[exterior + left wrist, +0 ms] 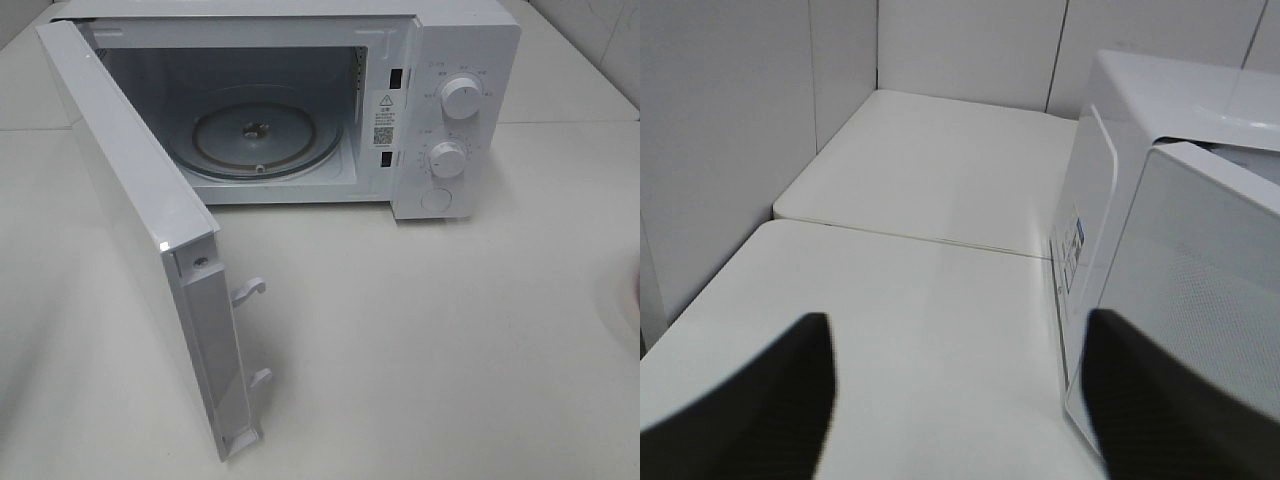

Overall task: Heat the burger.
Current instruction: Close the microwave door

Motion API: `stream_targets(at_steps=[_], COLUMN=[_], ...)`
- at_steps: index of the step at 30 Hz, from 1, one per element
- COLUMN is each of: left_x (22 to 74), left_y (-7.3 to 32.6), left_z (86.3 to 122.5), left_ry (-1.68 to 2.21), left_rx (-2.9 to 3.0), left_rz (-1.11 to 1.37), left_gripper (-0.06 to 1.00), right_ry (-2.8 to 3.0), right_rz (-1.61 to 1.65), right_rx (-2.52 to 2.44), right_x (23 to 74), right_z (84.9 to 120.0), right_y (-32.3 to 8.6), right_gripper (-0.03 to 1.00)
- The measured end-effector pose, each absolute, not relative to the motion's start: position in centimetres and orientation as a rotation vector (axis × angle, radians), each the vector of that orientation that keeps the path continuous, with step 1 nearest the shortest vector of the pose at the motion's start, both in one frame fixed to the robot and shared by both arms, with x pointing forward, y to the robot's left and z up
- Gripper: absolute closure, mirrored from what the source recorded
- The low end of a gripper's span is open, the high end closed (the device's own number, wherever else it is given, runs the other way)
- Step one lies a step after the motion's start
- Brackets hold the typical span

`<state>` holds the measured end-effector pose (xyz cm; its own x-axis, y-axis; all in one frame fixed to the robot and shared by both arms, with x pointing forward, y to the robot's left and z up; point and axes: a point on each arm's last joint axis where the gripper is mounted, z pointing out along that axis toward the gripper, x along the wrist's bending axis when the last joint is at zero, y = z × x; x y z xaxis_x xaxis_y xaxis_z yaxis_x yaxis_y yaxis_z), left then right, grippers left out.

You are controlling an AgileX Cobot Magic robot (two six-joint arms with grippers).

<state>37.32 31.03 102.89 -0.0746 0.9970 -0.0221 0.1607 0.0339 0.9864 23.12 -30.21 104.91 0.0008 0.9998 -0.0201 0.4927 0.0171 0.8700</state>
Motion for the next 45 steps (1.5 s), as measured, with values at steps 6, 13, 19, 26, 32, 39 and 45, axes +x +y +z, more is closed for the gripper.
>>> stream_targets(at_steps=[6, 13, 19, 26, 32, 39, 45], left_x=[38.8, 41.2, 43.6, 44.7, 45.8, 47.6, 48.4], left_y=[31.1, 30.4, 29.0, 28.5, 26.9, 24.3, 23.2], left_z=[101.6, 100.2, 98.0, 95.9, 94.9, 94.1, 94.0], left_ry=[1.38, 1.311, 1.169, 1.143, 1.09, 0.99, 0.955], left_rx=[1.248, 1.293, 1.357, 1.432, 1.498, 1.58, 1.592], left_rz=[1.165, 1.108, 0.974, 0.923, 0.854, 0.799, 0.777], left_gripper=[0.85, 0.94, 0.94, 0.94, 0.94, 0.94, 0.94], right_ry=[1.581, 1.581, 1.581, 1.581, 1.581, 1.581, 1.581], right_rz=[0.901, 0.901, 0.901, 0.901, 0.901, 0.901, 0.901], right_rx=[1.564, 1.564, 1.564, 1.564, 1.564, 1.564, 1.564], right_x=[23.1, 23.1, 23.1, 23.1, 23.1, 23.1, 23.1], right_z=[104.9, 104.9, 104.9, 104.9, 104.9, 104.9, 104.9], right_y=[-30.2, -30.2, -30.2, -30.2, -30.2, -30.2, -30.2], right_gripper=[0.51, 0.51, 0.51, 0.51, 0.51, 0.51, 0.51])
